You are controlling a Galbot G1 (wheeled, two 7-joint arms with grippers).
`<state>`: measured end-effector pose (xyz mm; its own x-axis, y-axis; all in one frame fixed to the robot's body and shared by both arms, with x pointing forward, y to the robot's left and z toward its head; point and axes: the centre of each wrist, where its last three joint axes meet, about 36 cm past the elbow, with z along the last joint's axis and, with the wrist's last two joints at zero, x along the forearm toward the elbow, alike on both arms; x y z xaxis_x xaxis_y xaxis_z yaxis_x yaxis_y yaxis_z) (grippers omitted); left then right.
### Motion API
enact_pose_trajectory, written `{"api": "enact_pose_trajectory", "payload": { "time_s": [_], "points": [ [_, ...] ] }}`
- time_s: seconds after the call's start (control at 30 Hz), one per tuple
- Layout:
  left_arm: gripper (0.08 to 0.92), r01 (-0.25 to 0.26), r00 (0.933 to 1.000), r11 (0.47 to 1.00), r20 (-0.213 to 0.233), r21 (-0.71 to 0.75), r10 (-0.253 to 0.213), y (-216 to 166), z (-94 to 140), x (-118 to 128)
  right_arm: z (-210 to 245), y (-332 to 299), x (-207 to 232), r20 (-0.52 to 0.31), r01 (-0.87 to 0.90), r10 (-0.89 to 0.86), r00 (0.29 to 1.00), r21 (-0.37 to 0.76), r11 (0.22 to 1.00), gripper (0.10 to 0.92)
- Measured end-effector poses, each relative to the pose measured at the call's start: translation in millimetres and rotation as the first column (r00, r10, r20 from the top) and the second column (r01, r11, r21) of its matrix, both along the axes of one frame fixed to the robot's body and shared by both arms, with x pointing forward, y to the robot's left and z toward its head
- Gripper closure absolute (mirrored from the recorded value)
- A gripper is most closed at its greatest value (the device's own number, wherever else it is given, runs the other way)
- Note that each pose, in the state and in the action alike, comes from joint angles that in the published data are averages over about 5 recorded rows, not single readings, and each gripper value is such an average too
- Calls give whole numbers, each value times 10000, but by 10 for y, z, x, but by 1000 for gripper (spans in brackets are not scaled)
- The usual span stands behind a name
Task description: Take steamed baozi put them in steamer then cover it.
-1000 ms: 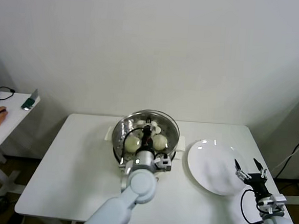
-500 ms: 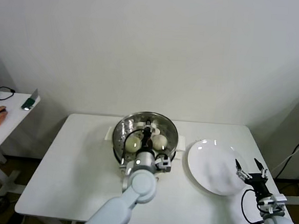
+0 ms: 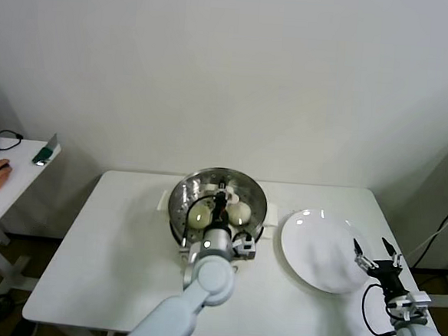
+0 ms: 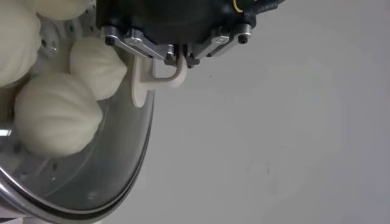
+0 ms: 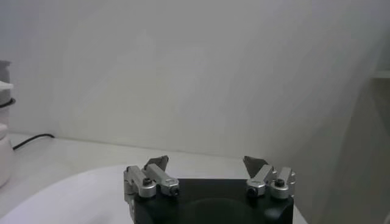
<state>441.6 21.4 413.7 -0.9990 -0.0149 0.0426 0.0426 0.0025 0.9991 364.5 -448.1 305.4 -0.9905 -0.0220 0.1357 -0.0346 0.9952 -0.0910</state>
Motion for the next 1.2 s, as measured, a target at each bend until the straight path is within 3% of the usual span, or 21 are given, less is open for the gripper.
{"api": "enact_pose_trajectory", "payload": {
  "time_s": [0.2, 0.53, 0.87, 1.07, 1.2],
  "points": [
    [789, 4, 9999, 10000, -109, -62, -5, 16, 25, -31, 37, -1, 7, -41, 23, -23, 10000, -24, 10000, 200],
    [505, 245, 9994, 9979, -222, -603, -259, 120, 184, -185, 145, -35, 31, -457, 202, -205, 9987, -73, 9998, 200],
    [221, 464, 9988, 9897, -87, -1354, -481, 411, 410, -511, 184, -37, 70, -826, 444, -449, 9956, -88, 9990, 200],
    [178, 471, 9989, 9809, 93, -1888, -461, 659, 506, -723, 218, -11, 103, -845, 362, -376, 9957, -181, 9992, 200],
    [177, 93, 9998, 9653, 191, -2608, -44, 891, 542, -794, 230, 18, 108, -804, 268, -284, 9964, -208, 9994, 200]
  ]
}}
